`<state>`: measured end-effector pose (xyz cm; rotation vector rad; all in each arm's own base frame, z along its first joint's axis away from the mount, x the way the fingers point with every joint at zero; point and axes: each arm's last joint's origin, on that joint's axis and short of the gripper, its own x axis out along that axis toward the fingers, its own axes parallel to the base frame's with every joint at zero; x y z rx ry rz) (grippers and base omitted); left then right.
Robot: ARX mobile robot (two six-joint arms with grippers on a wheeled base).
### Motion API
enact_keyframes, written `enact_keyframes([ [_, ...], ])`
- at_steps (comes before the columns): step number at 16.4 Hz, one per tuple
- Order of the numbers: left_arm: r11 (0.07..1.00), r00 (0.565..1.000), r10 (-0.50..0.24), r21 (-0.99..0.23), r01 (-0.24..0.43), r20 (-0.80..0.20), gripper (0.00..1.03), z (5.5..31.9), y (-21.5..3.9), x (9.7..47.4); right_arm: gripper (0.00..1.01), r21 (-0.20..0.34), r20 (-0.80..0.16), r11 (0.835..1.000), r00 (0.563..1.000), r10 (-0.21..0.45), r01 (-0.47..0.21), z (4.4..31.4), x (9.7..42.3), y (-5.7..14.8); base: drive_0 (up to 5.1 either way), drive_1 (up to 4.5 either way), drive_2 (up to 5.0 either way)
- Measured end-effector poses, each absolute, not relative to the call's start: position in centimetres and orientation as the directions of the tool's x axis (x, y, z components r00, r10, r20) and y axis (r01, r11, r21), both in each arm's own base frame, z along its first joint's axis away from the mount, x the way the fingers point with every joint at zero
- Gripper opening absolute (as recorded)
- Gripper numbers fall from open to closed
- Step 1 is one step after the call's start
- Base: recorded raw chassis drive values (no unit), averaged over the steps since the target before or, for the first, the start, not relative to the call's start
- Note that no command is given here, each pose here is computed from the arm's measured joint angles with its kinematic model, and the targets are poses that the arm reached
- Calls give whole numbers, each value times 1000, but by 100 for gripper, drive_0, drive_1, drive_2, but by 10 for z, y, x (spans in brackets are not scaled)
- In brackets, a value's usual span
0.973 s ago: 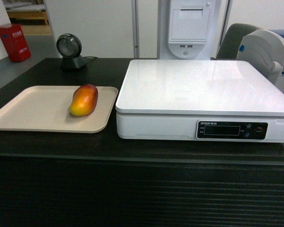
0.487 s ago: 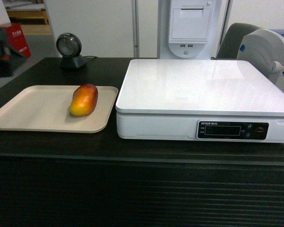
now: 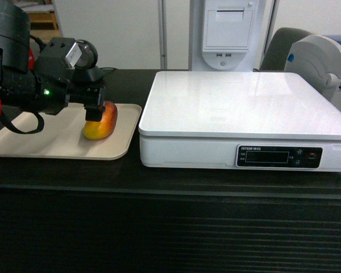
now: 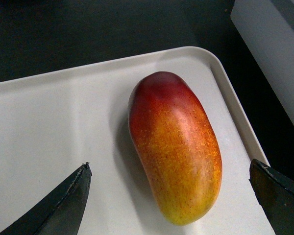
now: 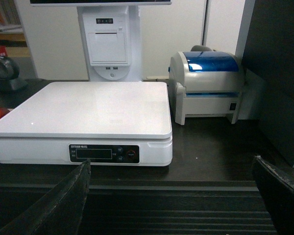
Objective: Place dark red mango on scale at checkout
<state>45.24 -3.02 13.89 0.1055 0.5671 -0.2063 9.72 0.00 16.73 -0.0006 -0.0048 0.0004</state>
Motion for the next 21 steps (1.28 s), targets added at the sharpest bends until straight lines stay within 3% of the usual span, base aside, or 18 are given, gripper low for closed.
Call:
enact_keyframes([
  [7,971,781,-166,36,234,-602,98,128,-36,484,98,-1,5,1000,1000,0,0,167,97,0,0,0,0],
  [14,978,699,-161,-16,208,-696,98,103,-38,502,98,-1,5,1000,1000,0,0,167,97,0,0,0,0],
  [18,975,695,-175,-22,223,-698,61,97,-43,500,98,-1,5,1000,1000,0,0,167,97,0,0,0,0],
  [21,978,707,-158,-9,209,-689,58,101,-41,492,98,-1,5,1000,1000,0,0,167,97,0,0,0,0],
])
